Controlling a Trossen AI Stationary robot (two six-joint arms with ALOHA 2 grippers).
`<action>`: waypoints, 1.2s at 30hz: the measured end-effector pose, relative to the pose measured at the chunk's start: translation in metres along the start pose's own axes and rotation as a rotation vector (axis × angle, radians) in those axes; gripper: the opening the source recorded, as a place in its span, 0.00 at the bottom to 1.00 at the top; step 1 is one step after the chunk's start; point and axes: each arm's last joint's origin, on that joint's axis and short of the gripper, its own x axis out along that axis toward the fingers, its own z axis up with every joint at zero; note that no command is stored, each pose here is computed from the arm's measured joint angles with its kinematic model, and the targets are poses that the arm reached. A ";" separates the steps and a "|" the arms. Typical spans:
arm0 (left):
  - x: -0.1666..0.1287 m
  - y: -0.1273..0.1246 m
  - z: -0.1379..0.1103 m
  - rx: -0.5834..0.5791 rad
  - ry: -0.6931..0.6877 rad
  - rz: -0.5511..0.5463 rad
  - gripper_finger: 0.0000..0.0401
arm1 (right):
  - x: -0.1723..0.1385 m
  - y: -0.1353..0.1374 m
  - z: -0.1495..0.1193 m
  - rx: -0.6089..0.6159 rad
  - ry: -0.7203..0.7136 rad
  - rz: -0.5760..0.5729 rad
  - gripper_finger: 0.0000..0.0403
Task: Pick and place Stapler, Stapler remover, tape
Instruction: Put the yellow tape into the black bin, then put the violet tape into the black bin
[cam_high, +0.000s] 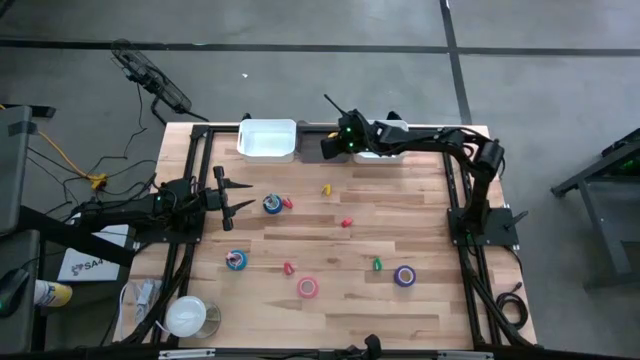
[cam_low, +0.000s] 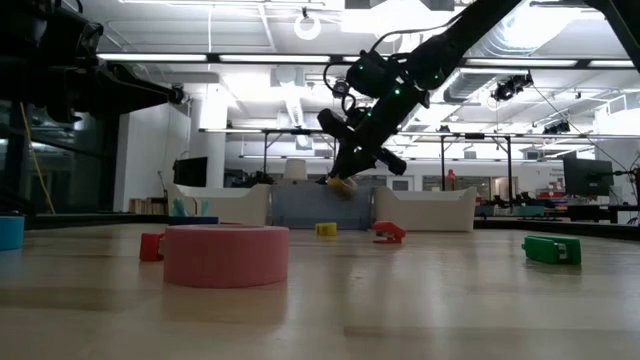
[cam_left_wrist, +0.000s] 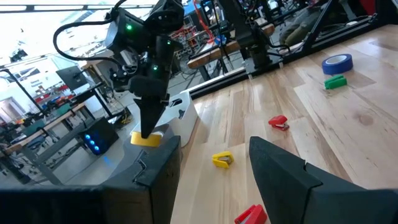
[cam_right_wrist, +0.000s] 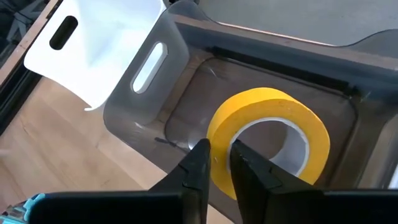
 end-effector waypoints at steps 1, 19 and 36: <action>0.000 0.000 0.000 0.000 0.000 0.000 0.46 | 0.000 0.000 0.000 0.000 0.000 0.000 0.14; 0.000 0.000 0.000 0.000 0.000 0.000 0.46 | 0.000 -0.003 -0.004 0.029 0.038 -0.026 0.18; 0.000 0.000 0.000 0.000 0.000 0.000 0.46 | 0.000 -0.003 -0.005 0.012 0.077 -0.009 0.19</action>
